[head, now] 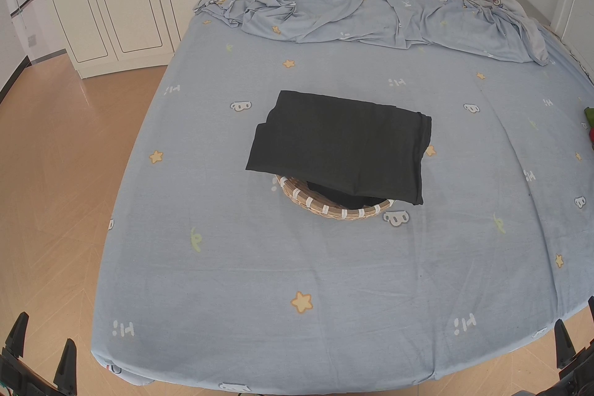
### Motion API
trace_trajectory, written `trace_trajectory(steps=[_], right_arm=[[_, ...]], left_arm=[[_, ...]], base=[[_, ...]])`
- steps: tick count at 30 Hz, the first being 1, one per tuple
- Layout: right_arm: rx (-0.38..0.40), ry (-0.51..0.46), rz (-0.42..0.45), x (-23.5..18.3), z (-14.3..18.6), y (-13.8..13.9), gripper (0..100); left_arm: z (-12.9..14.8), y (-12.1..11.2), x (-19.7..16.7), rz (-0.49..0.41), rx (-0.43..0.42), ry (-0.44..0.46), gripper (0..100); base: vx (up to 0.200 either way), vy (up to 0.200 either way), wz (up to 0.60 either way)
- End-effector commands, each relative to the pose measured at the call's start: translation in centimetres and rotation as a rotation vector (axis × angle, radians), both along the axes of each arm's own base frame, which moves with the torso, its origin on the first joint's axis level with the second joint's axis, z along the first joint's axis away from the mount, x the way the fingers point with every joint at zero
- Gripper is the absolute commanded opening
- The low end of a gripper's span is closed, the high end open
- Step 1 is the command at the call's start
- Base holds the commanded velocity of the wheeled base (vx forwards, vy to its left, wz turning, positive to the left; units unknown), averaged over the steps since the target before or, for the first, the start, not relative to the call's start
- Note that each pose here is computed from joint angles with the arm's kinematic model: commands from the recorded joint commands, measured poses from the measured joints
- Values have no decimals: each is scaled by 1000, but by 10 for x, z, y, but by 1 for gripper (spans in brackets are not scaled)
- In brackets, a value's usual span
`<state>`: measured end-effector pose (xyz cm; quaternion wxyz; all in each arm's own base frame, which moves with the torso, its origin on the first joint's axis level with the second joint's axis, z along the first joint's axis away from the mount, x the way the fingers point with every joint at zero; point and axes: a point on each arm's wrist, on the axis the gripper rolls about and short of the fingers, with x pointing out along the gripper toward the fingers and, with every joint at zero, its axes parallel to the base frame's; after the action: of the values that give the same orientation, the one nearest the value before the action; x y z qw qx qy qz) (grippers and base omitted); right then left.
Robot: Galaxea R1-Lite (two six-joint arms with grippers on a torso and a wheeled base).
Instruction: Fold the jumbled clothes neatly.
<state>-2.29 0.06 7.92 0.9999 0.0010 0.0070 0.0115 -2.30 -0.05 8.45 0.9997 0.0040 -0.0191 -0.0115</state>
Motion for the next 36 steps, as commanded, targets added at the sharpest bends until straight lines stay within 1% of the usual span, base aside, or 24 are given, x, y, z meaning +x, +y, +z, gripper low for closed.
trace_trajectory(steps=[1, 4, 36], right_arm=[[0, -3, 0, 0, -4, 0, 100], [0, -5, 2, 0, -4, 0, 100], [0, -3, 0, 0, -4, 0, 100]], left_arm=[[-5, 0, 0, 0, 0, 1, 100], [-5, 0, 0, 0, 2, 1, 100], [-5, 0, 0, 0, 0, 1, 100]], base=[[0, 0, 0], [0, 0, 0], [0, -200, 0]])
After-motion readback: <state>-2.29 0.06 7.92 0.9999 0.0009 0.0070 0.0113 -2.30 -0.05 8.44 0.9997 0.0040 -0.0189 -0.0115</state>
